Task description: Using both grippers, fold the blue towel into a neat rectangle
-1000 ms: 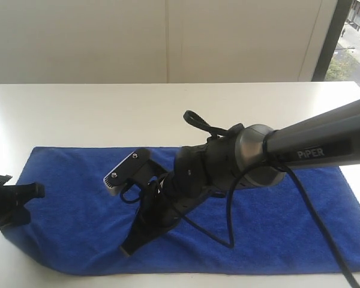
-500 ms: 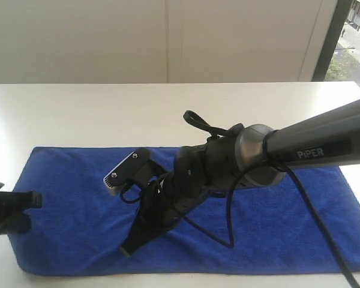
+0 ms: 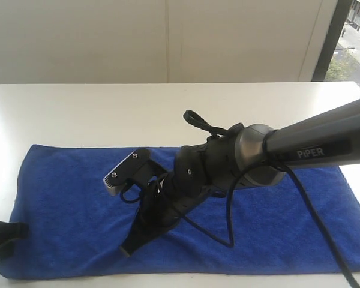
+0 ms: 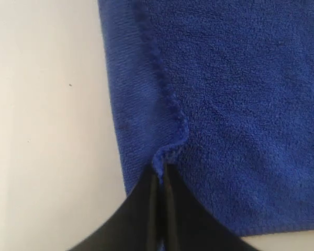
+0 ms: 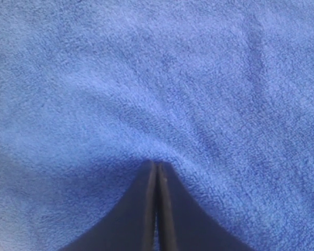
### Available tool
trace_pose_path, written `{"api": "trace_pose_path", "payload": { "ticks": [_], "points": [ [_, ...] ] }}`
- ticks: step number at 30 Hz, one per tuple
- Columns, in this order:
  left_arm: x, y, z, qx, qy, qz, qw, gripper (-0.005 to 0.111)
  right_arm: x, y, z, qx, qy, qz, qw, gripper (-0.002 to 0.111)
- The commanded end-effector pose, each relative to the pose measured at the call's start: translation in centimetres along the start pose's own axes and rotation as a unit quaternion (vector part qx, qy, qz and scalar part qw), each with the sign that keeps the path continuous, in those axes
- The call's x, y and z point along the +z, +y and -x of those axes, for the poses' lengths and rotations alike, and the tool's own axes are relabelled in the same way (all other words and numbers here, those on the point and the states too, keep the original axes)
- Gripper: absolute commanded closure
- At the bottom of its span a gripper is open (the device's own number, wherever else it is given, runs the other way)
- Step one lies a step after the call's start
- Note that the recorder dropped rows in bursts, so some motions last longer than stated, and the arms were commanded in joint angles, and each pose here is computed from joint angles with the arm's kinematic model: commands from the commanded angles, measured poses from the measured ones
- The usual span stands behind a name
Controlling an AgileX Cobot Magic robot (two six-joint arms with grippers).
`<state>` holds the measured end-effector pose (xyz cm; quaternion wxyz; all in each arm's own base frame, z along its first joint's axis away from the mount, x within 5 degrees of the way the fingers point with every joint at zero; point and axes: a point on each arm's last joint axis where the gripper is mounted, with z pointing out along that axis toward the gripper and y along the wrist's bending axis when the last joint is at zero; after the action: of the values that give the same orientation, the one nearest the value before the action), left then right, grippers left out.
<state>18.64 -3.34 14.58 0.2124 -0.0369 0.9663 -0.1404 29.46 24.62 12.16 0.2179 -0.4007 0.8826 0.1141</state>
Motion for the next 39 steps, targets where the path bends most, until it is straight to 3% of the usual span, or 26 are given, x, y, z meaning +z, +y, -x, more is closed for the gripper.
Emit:
{"api": "trace_pose_path", "payload": {
  "ticks": [1, 18, 24, 34, 37, 39],
  "points": [
    [-0.2, -0.1, -0.3, 0.012, 0.004, -0.002, 1.000, 0.107, 1.0, 0.3, -1.7, -0.003, 0.062, 0.024, 0.998, 0.108],
    [-0.3, 0.3, -0.5, 0.021, 0.012, 0.019, 1.000, 0.107, 1.0, 0.3, -1.8, -0.003, 0.066, 0.026, 0.998, 0.108],
    [-0.7, 2.2, -0.7, -0.003, 0.036, 0.036, 0.999, 0.107, 1.0, 0.3, -1.7, -0.003, 0.060, 0.023, 0.998, 0.108],
    [-0.7, 2.2, -0.9, 0.003, 0.045, 0.033, 0.998, 0.106, 1.0, 0.2, -1.7, -0.004, 0.057, 0.021, 0.998, 0.108],
    [-0.8, 2.3, -1.1, 0.022, 0.059, 0.035, 0.997, 0.097, 1.0, 0.3, -1.7, -0.003, 0.058, 0.022, 0.998, 0.108],
    [-0.8, 2.4, -1.2, 0.037, 0.064, 0.040, 0.996, 0.085, 1.0, 0.3, -1.7, -0.003, 0.060, 0.023, 0.998, 0.108]
  ]
}}
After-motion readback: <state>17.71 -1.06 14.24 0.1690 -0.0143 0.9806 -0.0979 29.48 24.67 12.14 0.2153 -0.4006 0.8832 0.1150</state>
